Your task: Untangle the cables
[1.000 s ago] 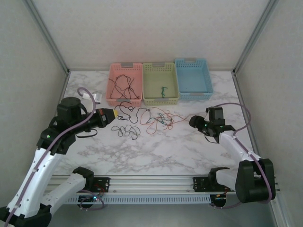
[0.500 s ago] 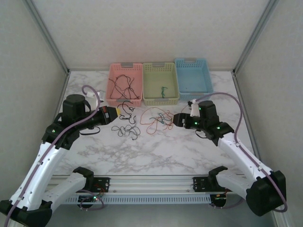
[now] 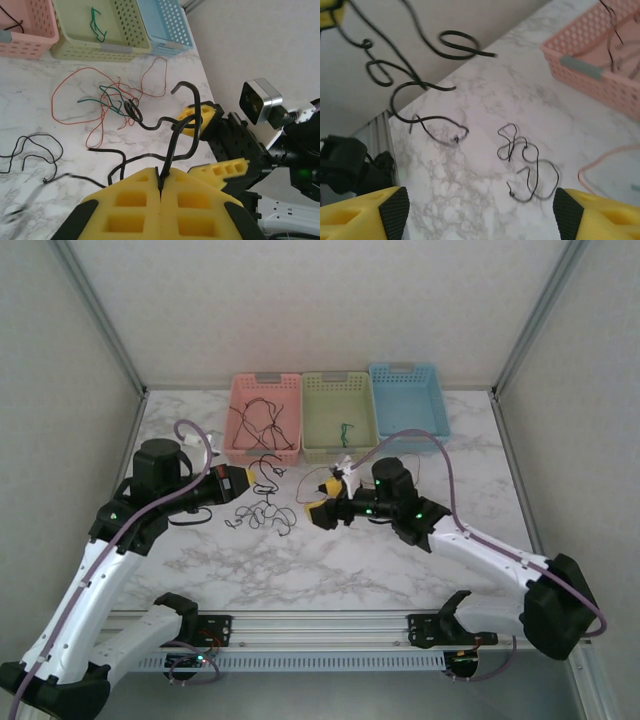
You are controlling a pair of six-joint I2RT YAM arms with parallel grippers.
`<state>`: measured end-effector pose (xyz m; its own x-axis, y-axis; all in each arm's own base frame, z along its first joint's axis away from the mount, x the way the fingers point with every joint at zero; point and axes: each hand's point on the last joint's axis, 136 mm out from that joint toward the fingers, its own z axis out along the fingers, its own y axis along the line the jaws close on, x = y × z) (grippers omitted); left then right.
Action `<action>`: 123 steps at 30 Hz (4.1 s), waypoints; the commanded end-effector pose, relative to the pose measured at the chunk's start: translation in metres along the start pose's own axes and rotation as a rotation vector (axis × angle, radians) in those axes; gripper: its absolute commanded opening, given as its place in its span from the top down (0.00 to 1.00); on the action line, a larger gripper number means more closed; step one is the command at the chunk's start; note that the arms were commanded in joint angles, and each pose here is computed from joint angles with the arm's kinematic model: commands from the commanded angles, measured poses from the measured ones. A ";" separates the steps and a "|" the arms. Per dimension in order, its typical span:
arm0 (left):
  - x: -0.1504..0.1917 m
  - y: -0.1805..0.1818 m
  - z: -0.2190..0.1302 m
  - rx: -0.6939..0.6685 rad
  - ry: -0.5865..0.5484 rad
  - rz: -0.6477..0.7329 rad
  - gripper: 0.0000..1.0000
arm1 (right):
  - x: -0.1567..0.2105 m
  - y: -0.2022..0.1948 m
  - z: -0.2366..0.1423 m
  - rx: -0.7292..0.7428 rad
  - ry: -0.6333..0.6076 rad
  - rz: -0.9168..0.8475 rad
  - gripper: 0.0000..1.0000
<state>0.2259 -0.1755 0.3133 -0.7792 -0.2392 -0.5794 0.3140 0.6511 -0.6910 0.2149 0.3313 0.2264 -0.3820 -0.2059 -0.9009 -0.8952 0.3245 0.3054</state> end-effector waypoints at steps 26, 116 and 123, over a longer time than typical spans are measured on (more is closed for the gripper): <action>-0.008 -0.033 -0.025 0.071 -0.036 0.019 1.00 | -0.047 0.022 0.078 -0.155 -0.219 -0.433 0.45; 0.123 -0.048 0.149 0.096 0.359 0.248 0.58 | -0.014 -0.097 -0.004 0.329 -0.120 0.436 1.00; 0.127 -0.045 0.148 0.096 0.360 0.238 0.68 | -0.013 -0.097 -0.003 0.329 -0.115 0.435 1.00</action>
<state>0.2001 -0.3381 0.1984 -0.8209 0.1882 -0.5391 0.5251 0.6198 -0.5832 0.3021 0.2956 0.1965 -0.6782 0.1008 -0.7279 -0.5188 0.6358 0.5715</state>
